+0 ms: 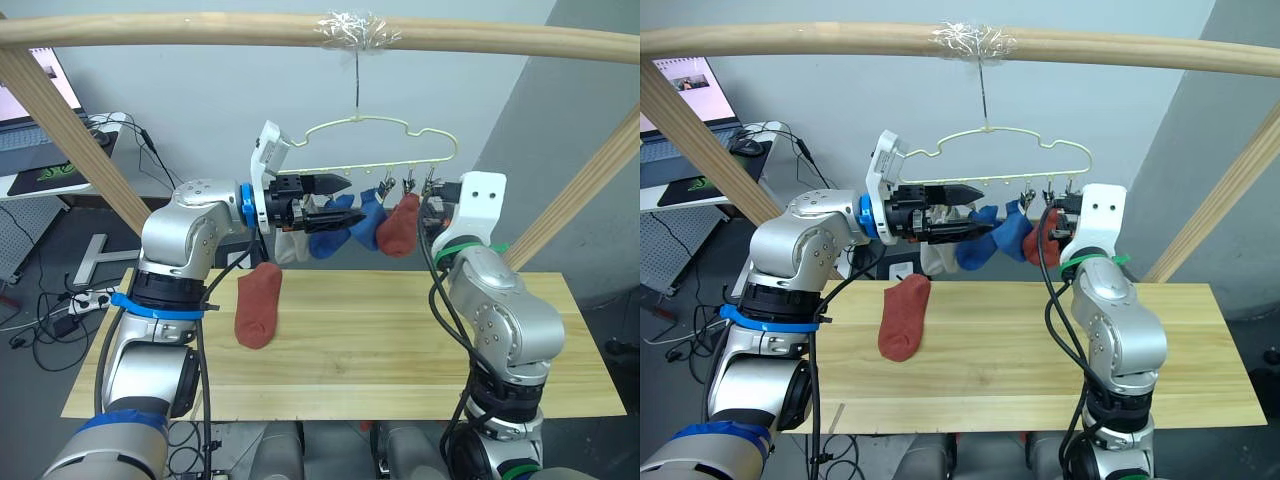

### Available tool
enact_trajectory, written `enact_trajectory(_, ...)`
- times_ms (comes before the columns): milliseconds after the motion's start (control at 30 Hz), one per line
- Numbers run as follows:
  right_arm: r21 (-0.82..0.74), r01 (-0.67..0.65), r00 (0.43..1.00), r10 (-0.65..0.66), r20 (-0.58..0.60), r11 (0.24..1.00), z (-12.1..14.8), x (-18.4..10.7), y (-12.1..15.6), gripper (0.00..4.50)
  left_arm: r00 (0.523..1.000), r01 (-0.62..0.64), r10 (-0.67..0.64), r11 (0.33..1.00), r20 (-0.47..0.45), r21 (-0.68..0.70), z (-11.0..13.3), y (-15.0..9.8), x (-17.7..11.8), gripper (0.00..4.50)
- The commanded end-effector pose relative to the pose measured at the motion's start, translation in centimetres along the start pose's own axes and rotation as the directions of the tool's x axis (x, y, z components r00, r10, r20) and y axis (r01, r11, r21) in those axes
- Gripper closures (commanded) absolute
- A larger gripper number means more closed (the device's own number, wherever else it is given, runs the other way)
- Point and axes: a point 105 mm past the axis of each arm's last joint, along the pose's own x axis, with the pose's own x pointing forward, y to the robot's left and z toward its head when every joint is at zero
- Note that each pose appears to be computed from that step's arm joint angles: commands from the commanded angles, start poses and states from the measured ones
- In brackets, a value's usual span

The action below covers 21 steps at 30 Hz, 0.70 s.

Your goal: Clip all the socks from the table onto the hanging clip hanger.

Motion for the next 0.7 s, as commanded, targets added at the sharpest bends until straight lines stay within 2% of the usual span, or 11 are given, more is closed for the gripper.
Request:
enact_trajectory(33, 0.020, -0.024, 0.998, 0.023, 0.057, 1.000, 1.4, 0.3, 0.2, 2.70, 1.000, 0.003, -0.005, 0.998, 0.029, 0.061, 1.5, -0.5, -0.2, 0.36)
enact_trajectory(133, 0.038, -0.036, 0.998, 0.034, 0.049, 0.999, 1.3, 0.7, 0.2, 2.70, 1.000, -0.006, 0.004, 0.998, 0.028, 0.063, 1.5, -0.5, -0.2, 0.36)
enact_trajectory(167, 0.044, -0.038, 0.998, 0.036, 0.046, 0.998, 1.3, 0.8, 0.1, 2.54, 1.000, -0.008, 0.006, 0.998, 0.028, 0.063, 1.5, -0.5, -0.3, 0.36)
enact_trajectory(233, 0.043, -0.035, 0.998, 0.033, 0.045, 0.998, 1.4, 1.1, 0.1, 2.12, 1.000, -0.013, 0.012, 0.998, 0.025, 0.064, 1.4, -0.5, -0.3, 0.36)
enact_trajectory(333, 0.034, -0.027, 0.999, 0.025, 0.042, 0.999, 1.5, 1.8, -0.1, 1.13, 0.999, -0.025, 0.023, 0.998, 0.026, 0.065, 1.4, -0.5, -0.3, 0.36)
enact_trajectory(700, 0.000, -0.013, 0.999, 0.013, 0.046, 1.000, 2.1, 3.8, -1.0, 1.13, 0.998, -0.063, 0.061, 0.996, 0.025, 0.071, 1.3, -0.3, -0.5, 0.36)
